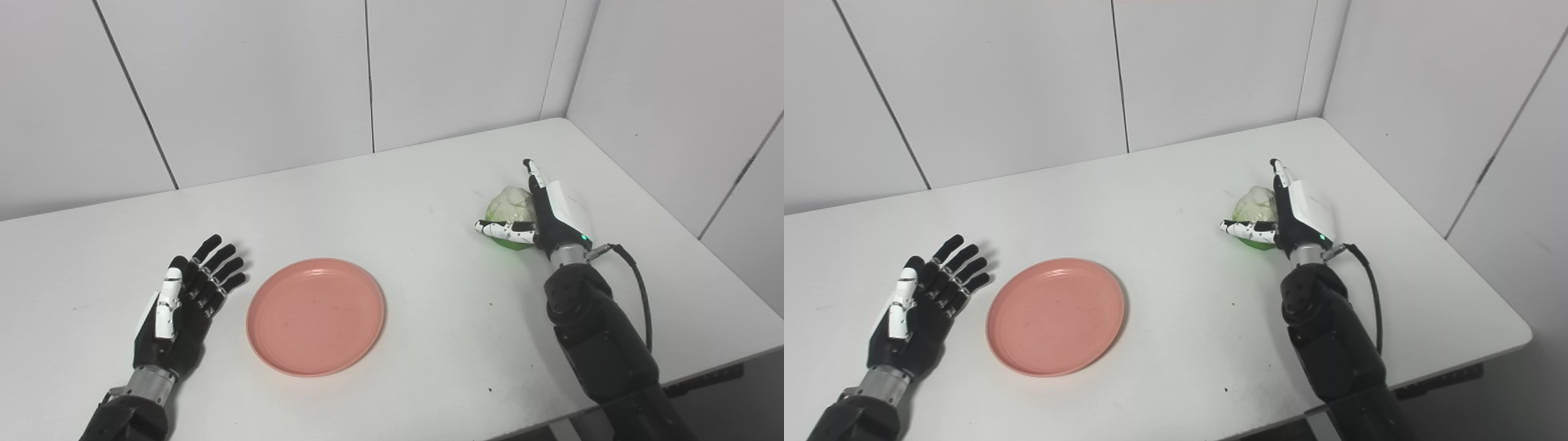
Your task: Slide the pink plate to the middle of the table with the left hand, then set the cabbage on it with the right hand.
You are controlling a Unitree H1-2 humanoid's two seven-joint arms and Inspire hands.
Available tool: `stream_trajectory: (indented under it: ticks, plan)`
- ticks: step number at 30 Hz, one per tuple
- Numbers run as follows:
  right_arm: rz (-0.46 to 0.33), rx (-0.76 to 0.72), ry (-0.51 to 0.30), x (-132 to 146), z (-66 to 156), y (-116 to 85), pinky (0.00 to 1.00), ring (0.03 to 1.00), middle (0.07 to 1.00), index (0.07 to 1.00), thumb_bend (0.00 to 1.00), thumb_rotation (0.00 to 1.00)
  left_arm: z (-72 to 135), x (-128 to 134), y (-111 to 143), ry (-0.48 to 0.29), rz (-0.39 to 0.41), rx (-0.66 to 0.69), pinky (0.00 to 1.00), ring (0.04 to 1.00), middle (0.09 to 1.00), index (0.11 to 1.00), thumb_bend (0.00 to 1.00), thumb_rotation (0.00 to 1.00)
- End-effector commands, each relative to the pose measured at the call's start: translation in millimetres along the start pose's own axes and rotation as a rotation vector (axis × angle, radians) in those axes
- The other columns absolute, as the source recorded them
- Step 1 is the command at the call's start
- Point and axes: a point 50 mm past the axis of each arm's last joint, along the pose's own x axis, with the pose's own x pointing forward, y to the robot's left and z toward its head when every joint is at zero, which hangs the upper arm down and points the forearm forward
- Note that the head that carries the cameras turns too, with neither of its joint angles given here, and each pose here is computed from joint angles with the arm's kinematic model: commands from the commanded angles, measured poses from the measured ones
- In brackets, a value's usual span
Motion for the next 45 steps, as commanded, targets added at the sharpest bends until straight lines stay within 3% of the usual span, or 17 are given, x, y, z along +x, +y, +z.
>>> stream_trajectory:
  ticks: [1, 5, 13, 21, 23, 25, 26, 28, 31, 45]
  plan:
    - [-0.068, -0.01, -0.041, 14.9, 15.2, -20.5, 0.76, 0.877, 0.936, 0.945, 1.0, 0.41, -29.5, -21.1, 10.2, 0.149, 0.048, -0.031, 0.84, 0.857, 0.874, 0.862, 0.48, 1.0]
    - [-0.075, 0.005, -0.038, 16.3, 13.0, -19.2, 0.75, 0.862, 0.92, 0.935, 1.0, 0.4, -29.7, -20.8, 10.0, 0.149, 0.049, -0.034, 0.84, 0.854, 0.871, 0.858, 0.49, 1.0]
    - [-0.116, 0.08, -0.055, 14.3, 13.1, -22.6, 0.69, 0.8, 0.841, 0.845, 1.0, 0.28, -28.6, -21.0, 10.0, 0.149, 0.041, -0.032, 0.84, 0.858, 0.876, 0.865, 0.48, 1.0]
    - [-0.107, 0.018, -0.03, 13.0, 11.2, -24.9, 0.57, 0.662, 0.714, 0.71, 0.96, 0.2, -28.4, -21.1, 9.8, 0.148, 0.043, -0.033, 0.84, 0.857, 0.873, 0.858, 0.49, 1.0]
    - [-0.119, 0.017, -0.029, 12.4, 10.8, -25.2, 0.5, 0.578, 0.635, 0.634, 0.9, 0.15, -28.2, -21.3, 9.6, 0.147, 0.043, -0.032, 0.84, 0.856, 0.871, 0.857, 0.49, 1.0]
    - [-0.13, 0.024, -0.032, 11.8, 9.8, -25.1, 0.41, 0.488, 0.556, 0.522, 0.63, 0.13, -28.2, -21.3, 9.6, 0.147, 0.043, -0.032, 0.84, 0.855, 0.872, 0.859, 0.49, 1.0]
    - [-0.133, 0.026, -0.032, 11.5, 9.5, -25.1, 0.39, 0.468, 0.538, 0.505, 0.58, 0.13, -28.3, -21.3, 9.8, 0.148, 0.042, -0.032, 0.84, 0.856, 0.874, 0.861, 0.48, 1.0]
    - [-0.139, 0.023, -0.033, 10.8, 9.9, -25.1, 0.35, 0.433, 0.481, 0.502, 0.54, 0.03, -28.6, -21.2, 10.3, 0.148, 0.041, -0.034, 0.84, 0.856, 0.874, 0.861, 0.49, 1.0]
    - [-0.143, 0.016, -0.045, 10.5, 9.8, -25.5, 0.36, 0.443, 0.485, 0.488, 0.53, 0.0, -28.6, -21.3, 10.4, 0.149, 0.042, -0.037, 0.84, 0.856, 0.873, 0.861, 0.49, 1.0]
    - [-0.179, 0.045, -0.097, 6.3, 21.3, -34.9, 0.33, 0.417, 0.452, 0.51, 0.53, 0.0, -28.3, -20.0, 8.0, 0.15, 0.042, -0.034, 0.84, 0.857, 0.874, 0.862, 0.49, 1.0]
